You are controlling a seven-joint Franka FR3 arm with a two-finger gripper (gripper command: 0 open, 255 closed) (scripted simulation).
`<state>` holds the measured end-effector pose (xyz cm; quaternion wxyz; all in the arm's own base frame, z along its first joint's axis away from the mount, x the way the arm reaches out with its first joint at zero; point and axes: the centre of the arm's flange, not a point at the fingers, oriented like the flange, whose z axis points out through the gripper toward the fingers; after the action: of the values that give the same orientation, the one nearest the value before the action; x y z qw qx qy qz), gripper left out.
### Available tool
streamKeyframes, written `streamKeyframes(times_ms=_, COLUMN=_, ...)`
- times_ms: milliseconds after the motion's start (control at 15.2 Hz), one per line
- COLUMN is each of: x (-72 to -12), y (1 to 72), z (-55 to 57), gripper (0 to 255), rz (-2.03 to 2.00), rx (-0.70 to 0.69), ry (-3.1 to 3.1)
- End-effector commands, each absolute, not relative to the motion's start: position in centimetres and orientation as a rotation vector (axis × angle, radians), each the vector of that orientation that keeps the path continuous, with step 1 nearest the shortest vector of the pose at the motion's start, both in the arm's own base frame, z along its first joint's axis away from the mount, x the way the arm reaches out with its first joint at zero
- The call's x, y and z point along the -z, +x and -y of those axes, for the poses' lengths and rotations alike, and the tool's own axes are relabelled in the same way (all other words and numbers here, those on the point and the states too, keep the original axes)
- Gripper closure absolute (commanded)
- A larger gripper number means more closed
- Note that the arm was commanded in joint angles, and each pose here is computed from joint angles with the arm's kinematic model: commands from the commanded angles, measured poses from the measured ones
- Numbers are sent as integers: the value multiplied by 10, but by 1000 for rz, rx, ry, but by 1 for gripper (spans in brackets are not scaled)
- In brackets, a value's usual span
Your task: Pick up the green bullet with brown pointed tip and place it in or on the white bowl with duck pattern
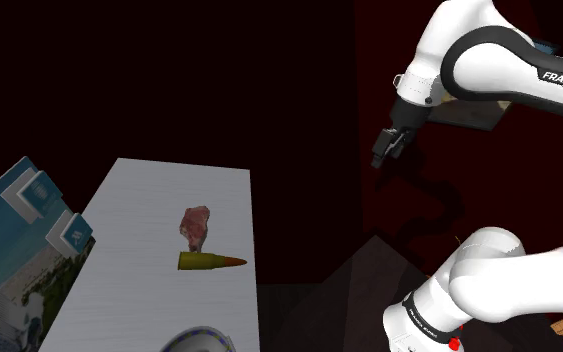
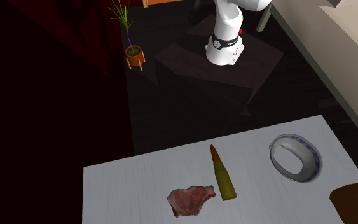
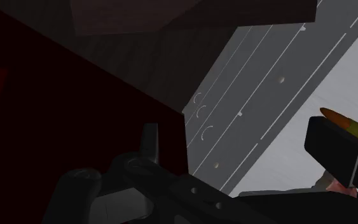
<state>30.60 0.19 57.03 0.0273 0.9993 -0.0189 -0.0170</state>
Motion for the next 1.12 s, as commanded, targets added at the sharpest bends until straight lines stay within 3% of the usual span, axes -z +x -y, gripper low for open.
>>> streamKeyframes(times_ms=0, x=-570, y=306, z=-2, gripper=0, rz=58, rx=53, ry=3086)
streamKeyframes(times_ms=1056, x=-426, y=397, z=-105, gripper=0, rz=-503, rx=-62, ry=3104)
